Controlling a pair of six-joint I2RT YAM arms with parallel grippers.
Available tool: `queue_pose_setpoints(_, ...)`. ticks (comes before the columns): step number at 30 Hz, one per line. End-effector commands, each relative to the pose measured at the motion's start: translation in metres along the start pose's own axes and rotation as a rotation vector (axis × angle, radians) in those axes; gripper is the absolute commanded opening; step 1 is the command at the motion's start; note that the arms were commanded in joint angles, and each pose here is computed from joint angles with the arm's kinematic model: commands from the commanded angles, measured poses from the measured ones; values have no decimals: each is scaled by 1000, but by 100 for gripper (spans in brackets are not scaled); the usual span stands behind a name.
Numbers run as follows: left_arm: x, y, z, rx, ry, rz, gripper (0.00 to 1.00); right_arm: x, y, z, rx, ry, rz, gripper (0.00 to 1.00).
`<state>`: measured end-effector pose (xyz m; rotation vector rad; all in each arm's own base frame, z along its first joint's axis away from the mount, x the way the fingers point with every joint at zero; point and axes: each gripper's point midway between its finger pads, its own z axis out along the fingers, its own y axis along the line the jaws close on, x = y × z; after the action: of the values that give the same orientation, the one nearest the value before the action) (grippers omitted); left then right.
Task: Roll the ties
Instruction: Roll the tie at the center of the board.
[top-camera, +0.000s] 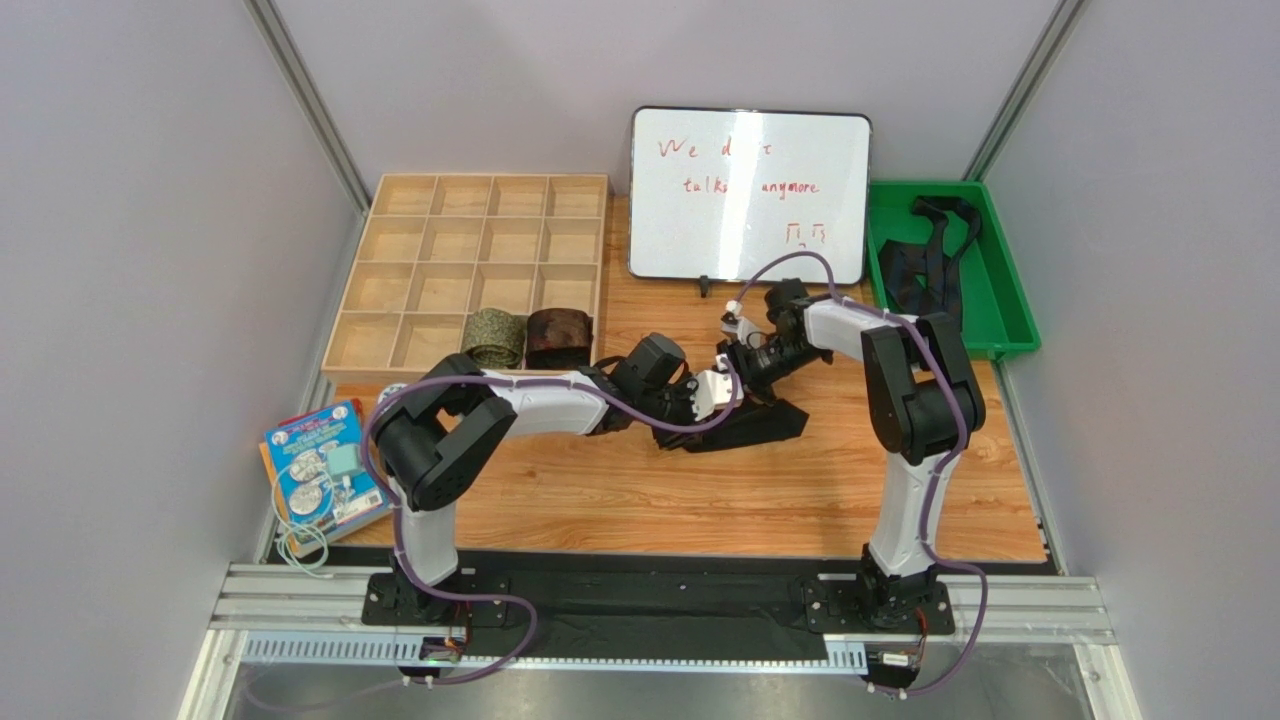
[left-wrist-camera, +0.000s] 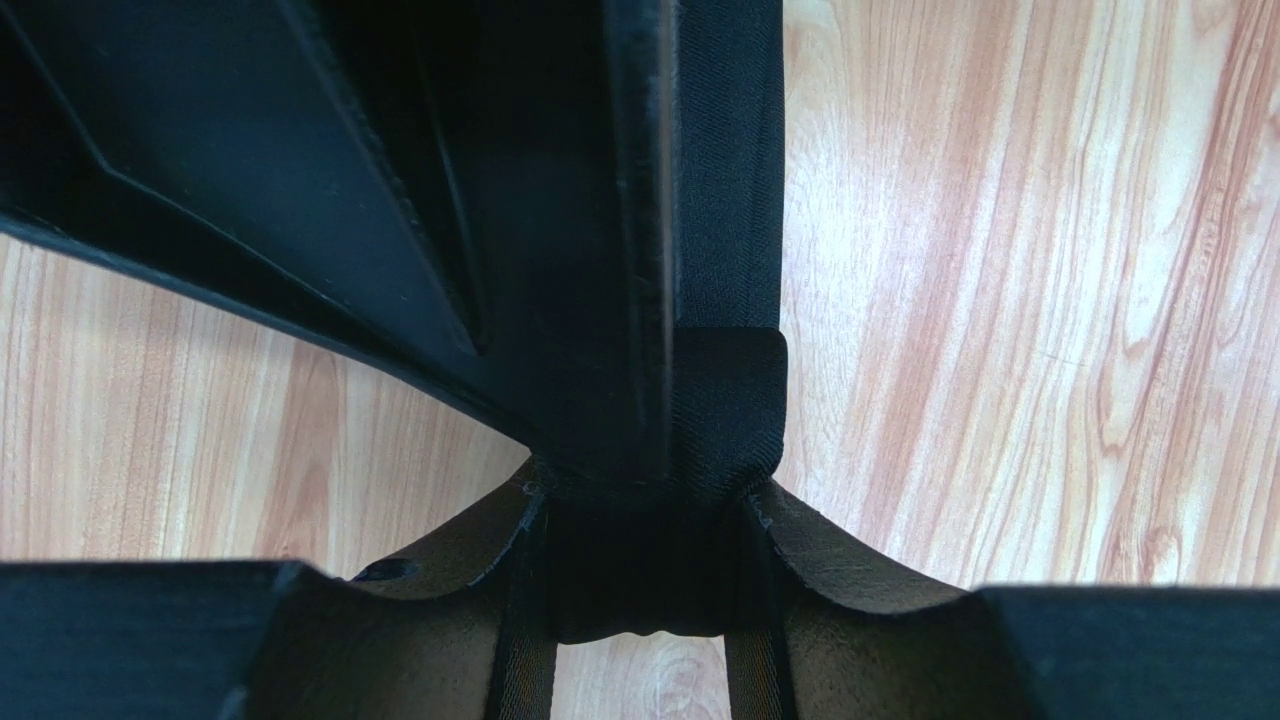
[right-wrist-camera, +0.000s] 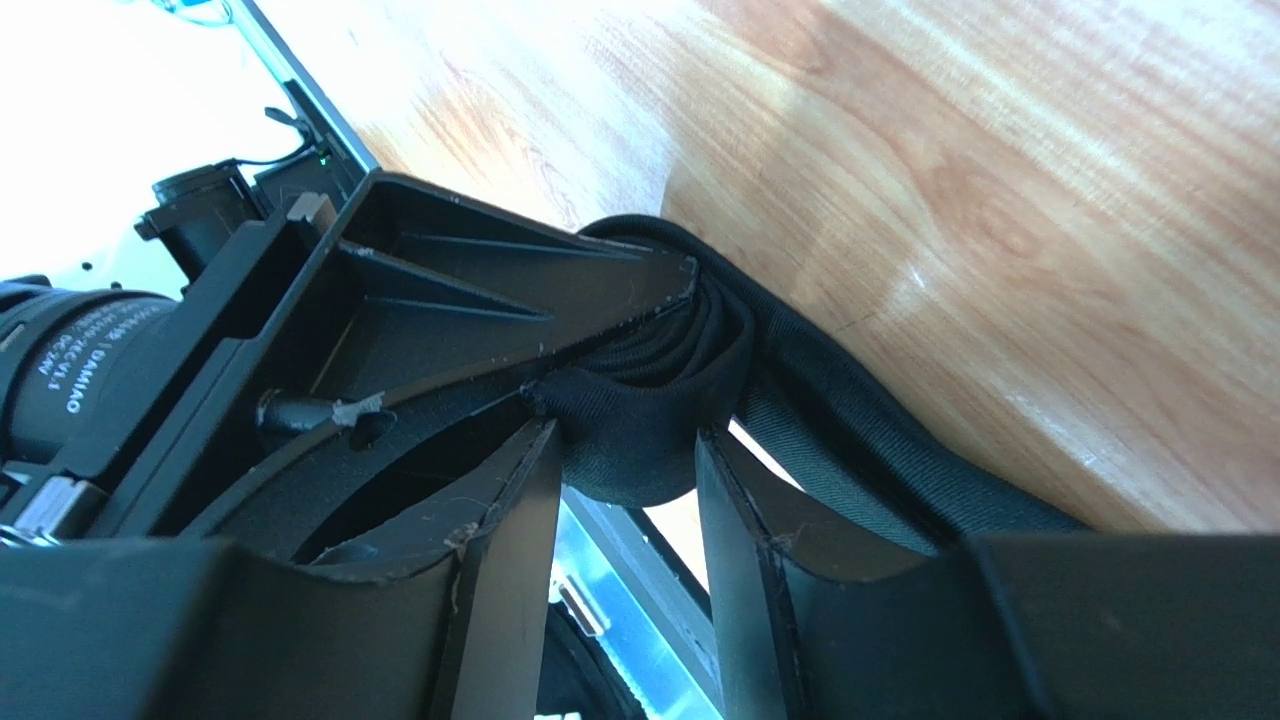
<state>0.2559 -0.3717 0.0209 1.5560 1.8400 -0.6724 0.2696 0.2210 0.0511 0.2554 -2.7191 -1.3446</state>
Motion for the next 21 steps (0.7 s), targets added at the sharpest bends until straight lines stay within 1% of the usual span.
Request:
queue_pose_setpoints(1, 59, -5, 4, -2, 190, -77, 32, 11, 5, -2, -33, 29, -19, 47)
queue_pose_setpoints(2, 58, -5, 3, -2, 190, -77, 32, 13, 6, -2, -31, 31, -17, 48)
queue_pose_setpoints(4, 58, -5, 4, -2, 190, -75, 32, 17, 6, -3, -32, 35, -20, 47)
queue_pose_setpoints(5, 58, -5, 4, -3, 190, -78, 32, 17, 6, -3, -30, 28, -28, 38)
queue_pose_setpoints(7, 58, -5, 4, -2, 188, -78, 32, 14, 1, -3, -12, 21, -25, 23)
queue_pose_setpoints(8, 58, -5, 4, -1, 189, -84, 33, 13, -6, -1, 20, 20, -25, 7)
queue_pose_setpoints(9, 58, -5, 5, -1, 188, -84, 35, 11, -11, 1, 36, 22, -22, 1)
queue_pose_setpoints(11, 57, -4, 3, -4, 183, -88, 39, 9, -24, 2, 82, 24, -10, 0)
queue_pose_setpoints(12, 56, -4, 3, -5, 175, -90, 46, 9, -28, 1, 101, 23, -10, 0)
queue_pose_setpoints(14, 50, -3, -2, -6, 140, -105, 55, 8, -39, 0, 150, 20, -8, 0)
queue_pose_setpoints(15, 43, 1, -3, -17, 104, -105, 63, 8, -44, 0, 164, 23, -4, 0)
queue_pose_setpoints(16, 35, 2, -9, -18, 76, -108, 68, 8, -47, 0, 175, 24, -1, 0)
queue_pose_setpoints(17, 29, 6, -12, -25, 35, -120, 71, 9, -53, 0, 203, 25, 3, 0)
queue_pose_setpoints(19, 8, 12, -19, -39, -49, -110, 74, 9, -63, 0, 246, 29, 13, 0)
queue_pose_setpoints(20, 4, 10, -21, -29, -74, -124, 78, 9, -66, -1, 264, 27, 21, 0)
queue_pose_setpoints(21, -6, 13, -24, -35, -109, -120, 79, 9, -70, 0, 277, 29, 31, 0)
